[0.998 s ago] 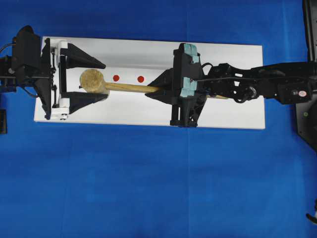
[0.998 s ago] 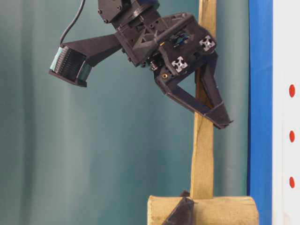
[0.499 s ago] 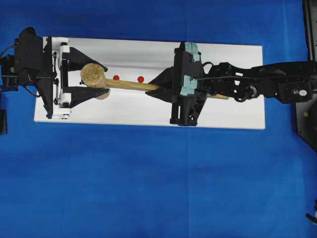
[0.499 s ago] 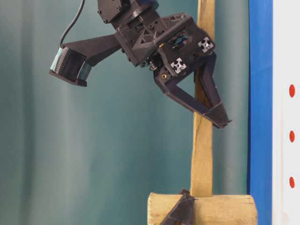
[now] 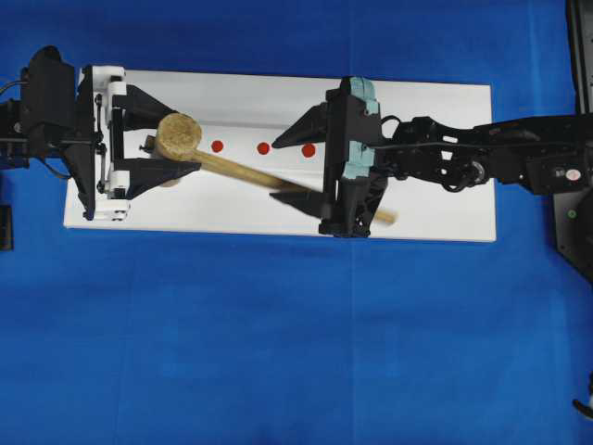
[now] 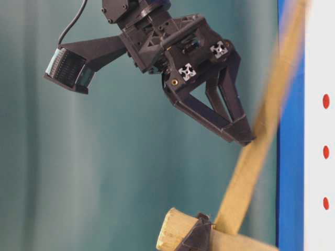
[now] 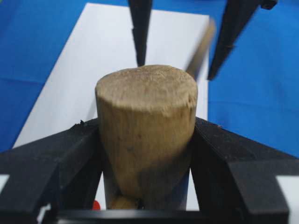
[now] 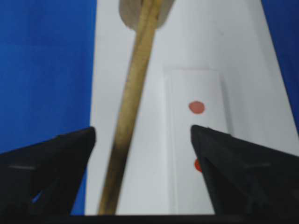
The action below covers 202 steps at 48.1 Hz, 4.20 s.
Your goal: Hit the mark with a hammer.
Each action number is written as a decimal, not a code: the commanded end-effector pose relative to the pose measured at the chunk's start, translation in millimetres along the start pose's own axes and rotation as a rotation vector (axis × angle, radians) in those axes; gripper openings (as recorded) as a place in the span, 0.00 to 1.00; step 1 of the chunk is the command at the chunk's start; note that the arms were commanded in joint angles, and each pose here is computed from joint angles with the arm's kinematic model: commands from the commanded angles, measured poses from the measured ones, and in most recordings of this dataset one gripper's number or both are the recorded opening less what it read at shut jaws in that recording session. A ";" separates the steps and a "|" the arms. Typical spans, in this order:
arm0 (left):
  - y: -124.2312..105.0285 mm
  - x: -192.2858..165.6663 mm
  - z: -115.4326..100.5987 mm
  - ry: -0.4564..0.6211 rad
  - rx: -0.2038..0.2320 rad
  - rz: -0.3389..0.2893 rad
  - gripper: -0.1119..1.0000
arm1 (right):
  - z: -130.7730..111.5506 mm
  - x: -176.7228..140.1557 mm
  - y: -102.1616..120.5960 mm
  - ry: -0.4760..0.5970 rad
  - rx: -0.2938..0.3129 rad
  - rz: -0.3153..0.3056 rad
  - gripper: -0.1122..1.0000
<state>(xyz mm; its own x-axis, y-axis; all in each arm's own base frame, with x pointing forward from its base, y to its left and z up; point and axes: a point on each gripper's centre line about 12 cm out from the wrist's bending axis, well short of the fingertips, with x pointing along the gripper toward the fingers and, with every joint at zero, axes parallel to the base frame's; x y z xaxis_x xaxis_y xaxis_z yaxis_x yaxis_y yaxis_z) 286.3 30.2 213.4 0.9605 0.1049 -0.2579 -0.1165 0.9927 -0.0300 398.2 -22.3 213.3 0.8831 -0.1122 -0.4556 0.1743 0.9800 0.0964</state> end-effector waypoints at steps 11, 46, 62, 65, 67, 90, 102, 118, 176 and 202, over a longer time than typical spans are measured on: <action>4.7 0.6 6.8 0.038 -0.156 0.021 0.54 | 18.3 -10.5 0.7 -0.063 0.006 -0.001 0.90; 19.7 -10.4 4.8 0.083 -1.085 0.134 0.54 | 19.9 -10.9 1.8 -0.062 -0.072 0.005 0.90; 18.3 -19.1 2.9 0.075 -1.140 0.130 0.54 | 10.2 1.2 -5.6 -0.033 -0.119 -0.019 0.90; 17.0 -19.9 3.4 0.075 -1.139 0.124 0.54 | 5.5 6.3 -11.3 -0.018 -0.113 -0.035 0.90; 15.4 -19.8 3.3 0.078 -1.138 0.119 0.54 | 2.6 9.6 -14.2 -0.009 -0.114 -0.042 0.90; 12.9 -18.5 4.2 0.082 -1.128 0.110 0.54 | 0.9 19.6 -14.7 0.005 -0.155 -0.042 0.26; 13.0 -16.9 4.2 0.083 -1.120 0.110 0.54 | 2.0 19.6 -14.9 0.000 -0.157 -0.045 0.17; 12.5 -16.2 6.2 0.074 -1.115 0.102 0.54 | 2.4 19.3 -13.8 0.002 -0.159 -0.039 0.17; 10.4 -74.1 -3.0 0.080 -1.118 0.104 0.93 | 1.2 -25.8 -6.5 -0.040 -0.118 -0.020 0.17; 15.9 -114.7 -6.9 0.099 -1.104 0.162 0.92 | -11.5 -52.9 -11.4 -0.049 -0.072 -0.031 0.17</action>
<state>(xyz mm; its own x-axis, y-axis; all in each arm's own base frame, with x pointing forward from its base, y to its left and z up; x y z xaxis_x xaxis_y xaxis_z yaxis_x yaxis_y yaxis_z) 171.4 31.2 231.7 0.8927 0.1617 -0.4206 -0.4504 0.3510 -0.8209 342.2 -25.2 209.8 0.8753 -0.1387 -0.4633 0.1626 0.9866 0.0118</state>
